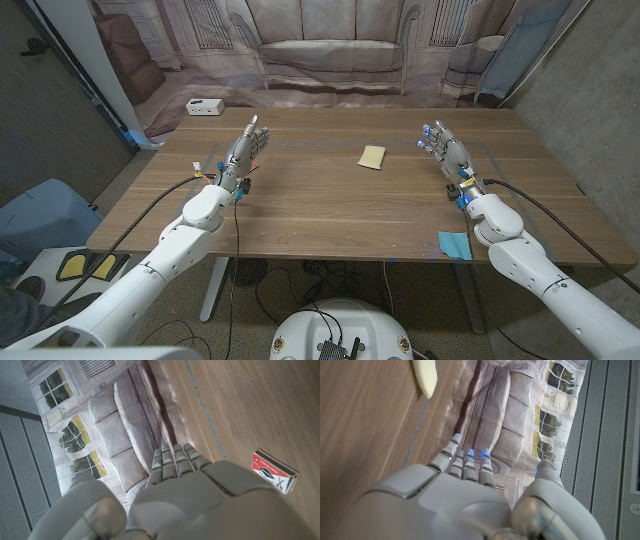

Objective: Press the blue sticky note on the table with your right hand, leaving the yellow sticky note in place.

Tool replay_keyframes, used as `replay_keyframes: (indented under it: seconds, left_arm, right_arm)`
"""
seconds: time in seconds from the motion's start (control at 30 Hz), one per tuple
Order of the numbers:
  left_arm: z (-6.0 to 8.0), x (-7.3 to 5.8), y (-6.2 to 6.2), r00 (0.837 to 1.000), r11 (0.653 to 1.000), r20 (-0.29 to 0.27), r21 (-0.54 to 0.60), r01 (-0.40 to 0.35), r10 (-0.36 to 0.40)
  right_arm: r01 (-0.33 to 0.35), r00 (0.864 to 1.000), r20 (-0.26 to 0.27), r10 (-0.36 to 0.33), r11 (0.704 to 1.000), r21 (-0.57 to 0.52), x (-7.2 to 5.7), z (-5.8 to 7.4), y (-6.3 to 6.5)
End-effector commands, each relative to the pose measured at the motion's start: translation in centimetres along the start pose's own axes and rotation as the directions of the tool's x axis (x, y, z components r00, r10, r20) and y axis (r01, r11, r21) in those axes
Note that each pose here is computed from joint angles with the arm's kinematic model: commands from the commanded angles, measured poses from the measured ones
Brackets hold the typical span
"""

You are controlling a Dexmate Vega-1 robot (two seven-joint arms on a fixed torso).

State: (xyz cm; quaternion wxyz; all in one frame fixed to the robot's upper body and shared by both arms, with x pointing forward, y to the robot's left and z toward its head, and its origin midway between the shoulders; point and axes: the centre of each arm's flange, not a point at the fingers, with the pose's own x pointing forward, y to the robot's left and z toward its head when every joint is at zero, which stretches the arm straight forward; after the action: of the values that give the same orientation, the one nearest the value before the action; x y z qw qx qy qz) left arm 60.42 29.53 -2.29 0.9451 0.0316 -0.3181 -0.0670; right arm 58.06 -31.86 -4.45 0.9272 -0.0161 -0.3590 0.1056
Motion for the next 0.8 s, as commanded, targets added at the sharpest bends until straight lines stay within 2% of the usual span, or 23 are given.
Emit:
replay_keyframes:
  seconds: [0.03, 0.2, 0.43, 0.63, 0.8]
  left_arm:
    - [0.5, -0.7, -0.4, 1.000, 0.999, 0.025, 0.039, -0.006, 0.005]
    - [0.4, -0.4, -0.4, 0.999, 0.998, 0.034, 0.060, 0.006, -0.008]
    - [0.2, -0.2, -0.8, 1.000, 0.997, 0.026, 0.071, 0.012, -0.013]
    - [0.4, -0.1, -1.1, 0.999, 0.996, 0.020, 0.081, 0.027, -0.029]
    - [0.8, -0.3, -1.0, 0.999, 0.998, 0.021, 0.060, 0.031, -0.033]
  right_arm:
    - [-0.017, 0.999, 0.037, 0.015, 0.999, 0.041, -2.4, 0.4, -0.8]
    - [-0.027, 0.999, 0.037, 0.026, 0.999, 0.030, -3.6, 0.5, -1.1]
    - [-0.031, 0.998, 0.048, 0.031, 0.999, 0.016, -5.1, 1.2, -1.4]
    - [-0.024, 0.998, 0.056, 0.023, 0.999, 0.027, -5.8, 1.3, -1.3]
    - [-0.007, 0.998, 0.057, 0.007, 1.000, -0.004, -6.4, 1.7, -1.1]
